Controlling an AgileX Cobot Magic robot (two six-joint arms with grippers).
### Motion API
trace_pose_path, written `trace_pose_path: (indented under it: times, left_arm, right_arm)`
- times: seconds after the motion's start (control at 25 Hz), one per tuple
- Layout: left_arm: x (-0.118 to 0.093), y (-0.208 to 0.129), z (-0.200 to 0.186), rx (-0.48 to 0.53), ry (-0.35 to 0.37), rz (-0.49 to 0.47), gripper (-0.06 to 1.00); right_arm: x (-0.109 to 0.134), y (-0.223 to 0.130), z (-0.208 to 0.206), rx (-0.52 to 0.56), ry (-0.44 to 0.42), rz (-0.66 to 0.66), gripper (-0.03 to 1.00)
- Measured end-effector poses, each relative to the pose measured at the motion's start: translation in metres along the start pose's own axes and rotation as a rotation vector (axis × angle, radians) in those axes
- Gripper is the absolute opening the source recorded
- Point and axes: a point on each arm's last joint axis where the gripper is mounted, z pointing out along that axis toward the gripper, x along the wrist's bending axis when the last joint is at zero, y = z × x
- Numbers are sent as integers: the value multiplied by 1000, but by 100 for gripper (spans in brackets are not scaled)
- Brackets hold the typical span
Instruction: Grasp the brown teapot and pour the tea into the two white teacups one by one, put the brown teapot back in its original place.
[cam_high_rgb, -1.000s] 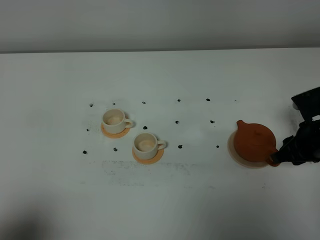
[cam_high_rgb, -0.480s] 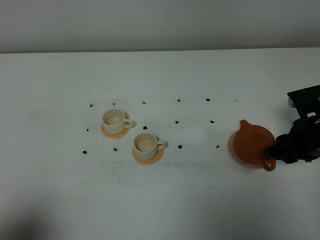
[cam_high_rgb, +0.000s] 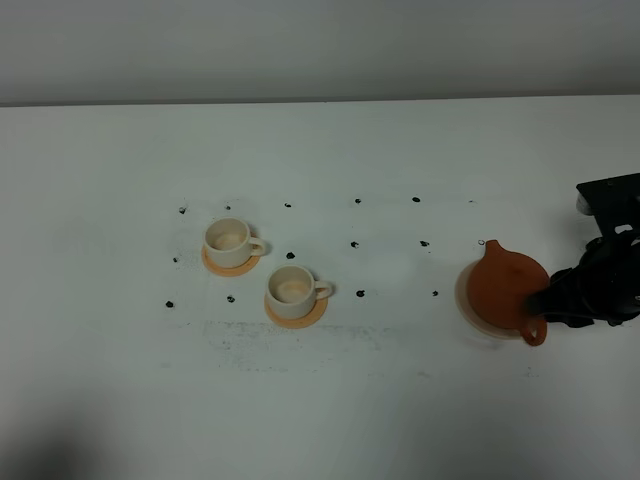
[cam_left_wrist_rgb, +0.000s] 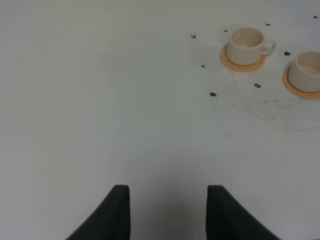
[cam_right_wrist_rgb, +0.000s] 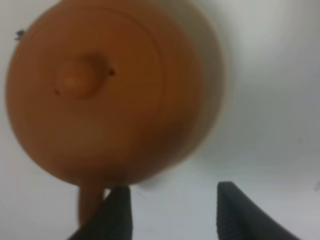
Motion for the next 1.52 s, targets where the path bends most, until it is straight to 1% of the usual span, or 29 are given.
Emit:
trace_pose_path:
  times: [0.12, 0.28, 0.48, 0.64, 0.76, 0.96, 1.2, 1.52]
  left_arm:
    - [0, 0, 0, 0, 0, 0, 37]
    - [0, 0, 0, 0, 0, 0, 37]
    - [0, 0, 0, 0, 0, 0, 37]
    - [0, 0, 0, 0, 0, 0, 37]
    - [0, 0, 0, 0, 0, 0, 37]
    - [0, 0, 0, 0, 0, 0, 37]
    - [0, 0, 0, 0, 0, 0, 37]
    - [0, 0, 0, 0, 0, 0, 37]
  right_arm:
    - [-3, 1, -10, -16, -15, -10, 38]
    - [0, 3, -30, -70, -28, -6, 38]
    - [17, 4, -47, -99, 40, 37, 38]
    - [31, 13, -52, -114, 54, 34, 38]
    - [32, 17, -50, -103, 43, 47, 38]
    - [28, 14, -32, -16, 32, 66, 38]
    - [30, 13, -28, 2, 25, 70, 38]
    - [25, 11, -17, 52, -15, 55, 38]
